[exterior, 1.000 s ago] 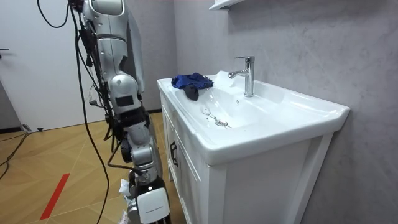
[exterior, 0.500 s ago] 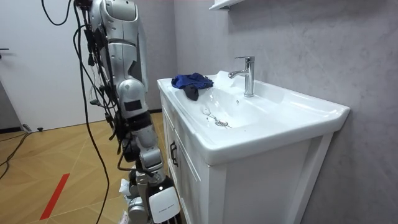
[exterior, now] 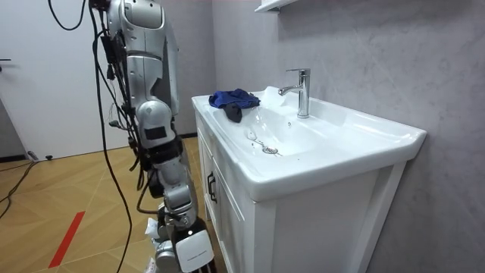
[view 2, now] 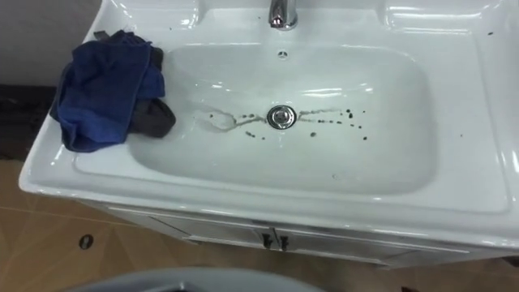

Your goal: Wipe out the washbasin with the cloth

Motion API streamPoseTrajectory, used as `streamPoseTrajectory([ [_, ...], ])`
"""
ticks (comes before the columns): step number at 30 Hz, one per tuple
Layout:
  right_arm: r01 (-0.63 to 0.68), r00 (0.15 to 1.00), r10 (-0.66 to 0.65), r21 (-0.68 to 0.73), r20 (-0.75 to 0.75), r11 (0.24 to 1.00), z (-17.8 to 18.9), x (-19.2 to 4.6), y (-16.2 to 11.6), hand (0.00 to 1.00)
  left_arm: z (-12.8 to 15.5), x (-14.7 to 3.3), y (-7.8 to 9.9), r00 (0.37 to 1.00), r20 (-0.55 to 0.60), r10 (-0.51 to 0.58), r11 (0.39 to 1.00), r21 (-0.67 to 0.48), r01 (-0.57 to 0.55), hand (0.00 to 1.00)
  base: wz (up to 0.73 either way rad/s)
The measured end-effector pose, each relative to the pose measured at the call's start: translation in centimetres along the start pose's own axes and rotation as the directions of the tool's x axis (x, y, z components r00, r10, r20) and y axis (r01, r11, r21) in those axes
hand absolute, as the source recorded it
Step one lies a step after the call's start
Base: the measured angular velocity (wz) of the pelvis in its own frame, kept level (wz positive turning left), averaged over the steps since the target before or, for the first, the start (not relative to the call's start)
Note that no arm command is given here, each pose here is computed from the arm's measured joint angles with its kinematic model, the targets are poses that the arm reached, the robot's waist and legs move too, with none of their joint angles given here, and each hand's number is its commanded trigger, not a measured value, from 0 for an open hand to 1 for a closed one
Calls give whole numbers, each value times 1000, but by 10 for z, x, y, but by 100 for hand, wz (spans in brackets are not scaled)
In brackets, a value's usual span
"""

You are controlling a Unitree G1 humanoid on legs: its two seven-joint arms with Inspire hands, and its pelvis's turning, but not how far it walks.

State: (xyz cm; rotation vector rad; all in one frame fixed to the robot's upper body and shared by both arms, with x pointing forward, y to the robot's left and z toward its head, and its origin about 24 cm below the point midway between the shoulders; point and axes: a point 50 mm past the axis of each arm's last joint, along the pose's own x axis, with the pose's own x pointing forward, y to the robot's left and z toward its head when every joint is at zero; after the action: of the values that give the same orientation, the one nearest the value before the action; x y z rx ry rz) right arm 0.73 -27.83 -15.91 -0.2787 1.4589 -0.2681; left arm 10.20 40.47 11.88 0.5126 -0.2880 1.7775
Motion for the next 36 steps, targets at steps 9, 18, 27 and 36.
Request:
streamPoseTrajectory([
  [9,-60,998,60,-2,-28,998,-8,0,3,0,25,-23,-22,962,147,-230,972,-7,234,0,-5],
  [18,-107,994,106,-10,-41,994,-9,-1,9,0,30,-65,-37,879,148,-453,886,-34,462,0,-8],
  [27,-134,990,133,-17,-54,991,-9,-1,12,0,25,-107,-47,772,89,-629,770,-65,635,0,-7],
  [36,-148,985,147,-6,-88,989,-13,-1,18,0,15,-135,-51,674,-4,-739,669,-117,734,0,-5],
])
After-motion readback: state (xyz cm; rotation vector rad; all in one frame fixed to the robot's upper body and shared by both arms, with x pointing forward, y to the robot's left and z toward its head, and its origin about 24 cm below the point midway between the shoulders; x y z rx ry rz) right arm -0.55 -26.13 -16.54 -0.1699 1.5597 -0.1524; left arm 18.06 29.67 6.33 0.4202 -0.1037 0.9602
